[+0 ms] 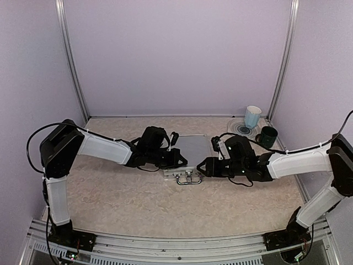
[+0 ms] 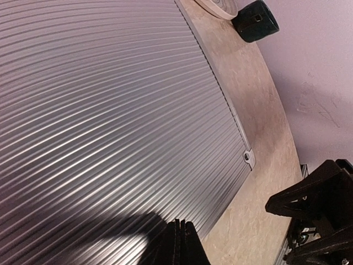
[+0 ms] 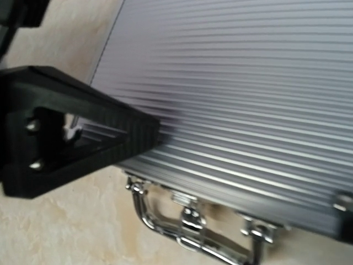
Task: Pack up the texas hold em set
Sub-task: Press the middle-side button of the box on the chip case.
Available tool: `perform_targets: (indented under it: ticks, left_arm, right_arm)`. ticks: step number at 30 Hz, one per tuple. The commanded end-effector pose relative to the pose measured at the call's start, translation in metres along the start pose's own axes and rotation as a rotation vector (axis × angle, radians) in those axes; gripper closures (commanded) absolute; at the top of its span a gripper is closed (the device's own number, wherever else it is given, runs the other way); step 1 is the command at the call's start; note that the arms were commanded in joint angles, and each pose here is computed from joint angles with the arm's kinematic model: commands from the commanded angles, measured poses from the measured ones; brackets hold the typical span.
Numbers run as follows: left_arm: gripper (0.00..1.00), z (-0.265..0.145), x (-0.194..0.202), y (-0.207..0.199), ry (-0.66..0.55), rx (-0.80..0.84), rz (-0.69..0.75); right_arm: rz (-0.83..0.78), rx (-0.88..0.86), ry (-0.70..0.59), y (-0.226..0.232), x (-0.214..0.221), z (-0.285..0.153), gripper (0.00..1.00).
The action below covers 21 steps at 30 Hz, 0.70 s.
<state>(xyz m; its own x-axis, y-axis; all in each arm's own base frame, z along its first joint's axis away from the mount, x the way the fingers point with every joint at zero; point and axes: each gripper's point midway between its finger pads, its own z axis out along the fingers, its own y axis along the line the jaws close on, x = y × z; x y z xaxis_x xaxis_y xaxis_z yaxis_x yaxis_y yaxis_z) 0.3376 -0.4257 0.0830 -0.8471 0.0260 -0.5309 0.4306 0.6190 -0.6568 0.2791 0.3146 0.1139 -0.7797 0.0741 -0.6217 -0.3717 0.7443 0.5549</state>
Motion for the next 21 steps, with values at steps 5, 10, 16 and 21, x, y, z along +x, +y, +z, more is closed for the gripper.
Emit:
perform_targets:
  ticks: [5, 10, 16, 21]
  left_arm:
    - [1.00, -0.057, -0.021, -0.006, -0.091, -0.038, -0.027]
    - [1.00, -0.078, -0.016, -0.013, -0.116, -0.032, -0.032]
    - [1.00, -0.091, -0.015, -0.007, -0.143, -0.064, -0.034]
    - [1.00, -0.093, -0.017, -0.006, -0.156, -0.071, -0.037]
  right_arm:
    - [-0.021, 0.006, 0.102, 0.013, 0.020, 0.033, 0.47]
    - [-0.012, 0.030, 0.142, 0.007, 0.030, 0.048, 0.46]
    - [-0.017, 0.022, 0.170, 0.010, 0.037, 0.062, 0.46]
    - [-0.028, 0.038, 0.190, 0.011, 0.045, 0.070, 0.45]
